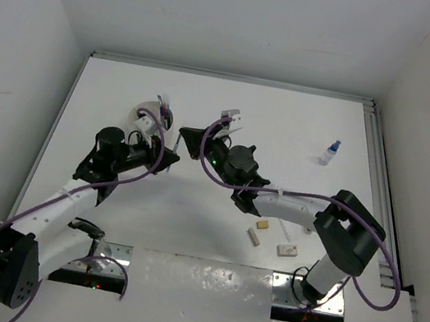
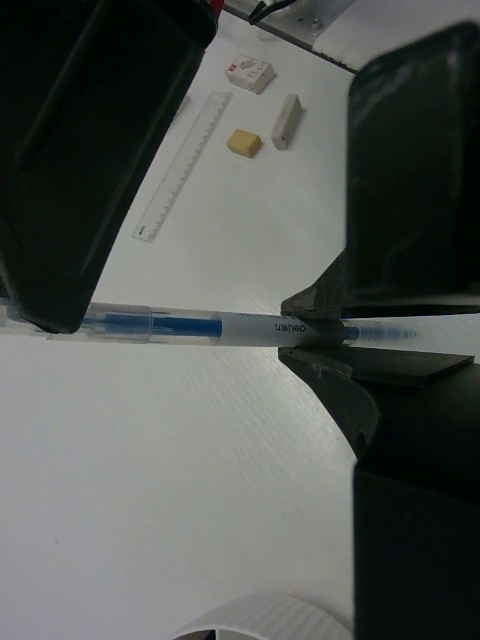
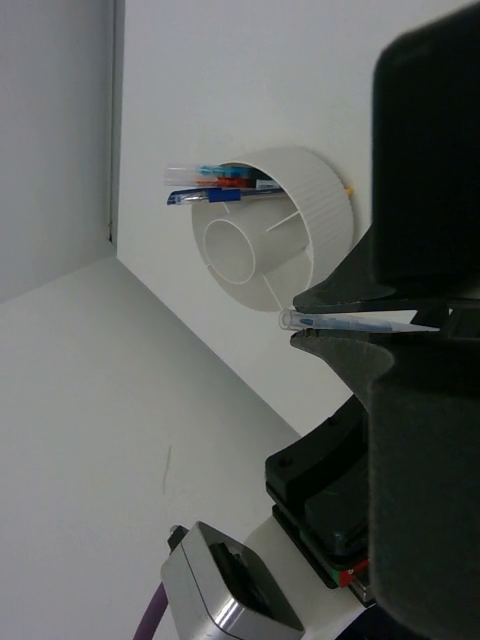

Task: Sort the stationery into containers
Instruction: Close the pen cap on the pen.

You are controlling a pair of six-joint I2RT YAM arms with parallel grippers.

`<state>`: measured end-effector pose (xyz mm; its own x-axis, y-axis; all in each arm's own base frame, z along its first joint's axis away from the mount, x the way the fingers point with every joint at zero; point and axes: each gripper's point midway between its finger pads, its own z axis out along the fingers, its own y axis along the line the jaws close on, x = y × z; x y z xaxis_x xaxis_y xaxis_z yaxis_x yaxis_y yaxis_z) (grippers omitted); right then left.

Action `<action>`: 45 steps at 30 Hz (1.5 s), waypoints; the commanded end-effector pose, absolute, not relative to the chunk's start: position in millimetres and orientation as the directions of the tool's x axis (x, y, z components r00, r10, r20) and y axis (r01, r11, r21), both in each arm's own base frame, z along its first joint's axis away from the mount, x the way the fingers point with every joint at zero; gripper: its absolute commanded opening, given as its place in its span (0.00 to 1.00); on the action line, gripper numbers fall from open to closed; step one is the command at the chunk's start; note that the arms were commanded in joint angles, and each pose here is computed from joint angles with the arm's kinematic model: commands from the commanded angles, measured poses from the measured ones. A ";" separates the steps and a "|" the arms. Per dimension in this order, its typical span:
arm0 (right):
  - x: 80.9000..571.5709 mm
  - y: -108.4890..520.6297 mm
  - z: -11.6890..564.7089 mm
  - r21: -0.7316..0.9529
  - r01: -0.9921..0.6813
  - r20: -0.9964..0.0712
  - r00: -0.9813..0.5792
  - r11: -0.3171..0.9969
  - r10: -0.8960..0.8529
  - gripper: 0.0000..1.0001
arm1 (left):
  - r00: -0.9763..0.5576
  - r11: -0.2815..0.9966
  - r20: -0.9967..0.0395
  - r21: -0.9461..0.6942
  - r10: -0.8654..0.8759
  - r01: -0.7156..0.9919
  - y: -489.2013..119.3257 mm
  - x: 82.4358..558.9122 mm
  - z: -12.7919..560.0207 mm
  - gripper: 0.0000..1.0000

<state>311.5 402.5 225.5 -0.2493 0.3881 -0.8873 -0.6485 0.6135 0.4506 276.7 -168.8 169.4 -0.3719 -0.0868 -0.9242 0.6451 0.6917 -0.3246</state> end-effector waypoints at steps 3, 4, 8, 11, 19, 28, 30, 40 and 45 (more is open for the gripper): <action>217.2 419.4 71.7 0.409 -0.733 -0.823 -0.554 0.544 -0.128 0.00 | 0.175 0.786 -0.957 -0.077 -0.231 0.614 -142.4 318.7 315.6 0.00; 216.9 419.7 71.4 0.409 -0.735 -0.823 -0.553 0.542 -0.130 0.00 | 0.184 0.787 -0.956 -0.071 -0.230 0.613 -141.6 319.1 317.6 0.00; 214.6 418.1 68.8 0.411 -0.734 -0.818 -0.559 0.541 -0.137 0.00 | 0.193 0.795 -0.957 -0.060 -0.219 0.603 -139.1 321.2 317.4 0.00; 216.0 417.4 70.2 0.414 -0.731 -0.819 -0.559 0.542 -0.129 0.00 | 0.179 0.798 -0.961 -0.063 -0.210 0.600 -137.6 321.5 313.5 0.00; 239.5 430.6 127.4 0.419 -0.753 -0.865 -0.501 0.507 -0.029 0.14 | 0.160 0.781 -0.975 -0.022 -0.155 0.624 -141.0 309.7 300.5 0.00; 276.2 420.0 230.3 0.428 -0.771 -0.903 -0.387 0.472 0.185 0.41 | 0.084 0.779 -0.989 -0.042 -0.121 0.626 -141.1 303.8 276.1 0.00; 280.3 412.0 243.3 0.413 -0.775 -0.911 -0.362 0.479 0.200 0.43 | 0.080 0.784 -0.989 -0.051 -0.128 0.618 -139.6 304.3 276.4 0.00; 320.3 399.2 300.8 0.308 -0.827 -0.951 -0.267 0.470 0.153 0.68 | 0.029 0.776 -0.995 -0.060 -0.100 0.628 -139.8 295.0 264.0 0.00; 314.8 421.1 298.9 0.306 -0.860 -0.952 -0.271 0.409 0.141 0.66 | 0.011 0.753 -0.993 -0.079 -0.114 0.653 -144.6 289.9 265.2 0.00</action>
